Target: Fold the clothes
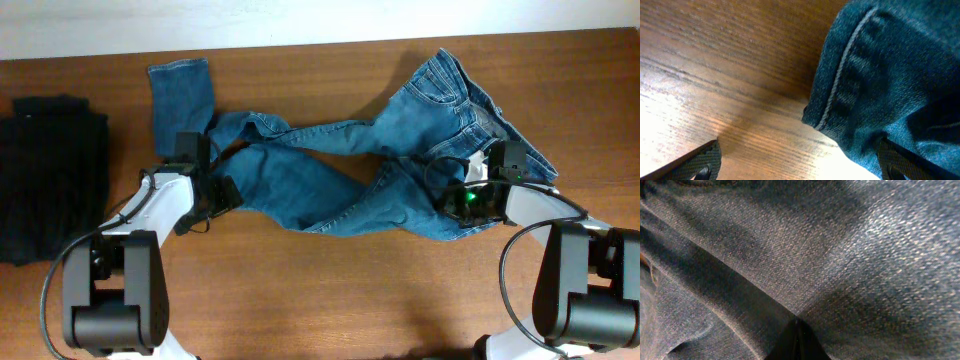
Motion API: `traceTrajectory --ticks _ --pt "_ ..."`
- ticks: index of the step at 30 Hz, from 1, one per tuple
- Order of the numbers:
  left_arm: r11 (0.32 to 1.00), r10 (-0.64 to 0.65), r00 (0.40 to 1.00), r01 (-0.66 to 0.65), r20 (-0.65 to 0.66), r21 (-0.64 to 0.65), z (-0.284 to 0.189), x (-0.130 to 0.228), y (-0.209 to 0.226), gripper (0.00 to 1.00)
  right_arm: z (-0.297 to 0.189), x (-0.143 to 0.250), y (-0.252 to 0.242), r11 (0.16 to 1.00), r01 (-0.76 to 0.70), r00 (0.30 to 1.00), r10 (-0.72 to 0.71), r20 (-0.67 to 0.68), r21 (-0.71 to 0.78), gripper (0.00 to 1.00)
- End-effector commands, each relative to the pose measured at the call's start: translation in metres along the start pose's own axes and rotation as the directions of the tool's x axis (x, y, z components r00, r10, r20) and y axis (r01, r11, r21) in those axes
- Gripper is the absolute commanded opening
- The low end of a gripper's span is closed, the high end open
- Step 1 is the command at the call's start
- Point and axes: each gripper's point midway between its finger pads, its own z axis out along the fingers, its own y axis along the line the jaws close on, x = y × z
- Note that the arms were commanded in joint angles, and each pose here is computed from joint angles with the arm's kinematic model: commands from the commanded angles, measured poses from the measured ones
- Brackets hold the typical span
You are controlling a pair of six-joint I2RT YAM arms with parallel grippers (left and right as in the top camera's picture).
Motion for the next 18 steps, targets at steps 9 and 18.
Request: traceTrajectory --ticks 9,18 --pt "0.989 -0.048 0.998 0.052 -0.034 0.137 0.0074 0.0083 -0.0225 0.92 0.0327 0.0768 -0.0487 0.981 -0.055 0.97 0.097 -0.221 0.188 0.05" --pt "0.992 -0.048 0.998 0.052 -0.041 0.116 0.0101 0.0127 -0.0175 0.24 0.0327 0.0768 -0.0486 0.981 -0.055 0.97 0.097 -0.222 0.189 0.05"
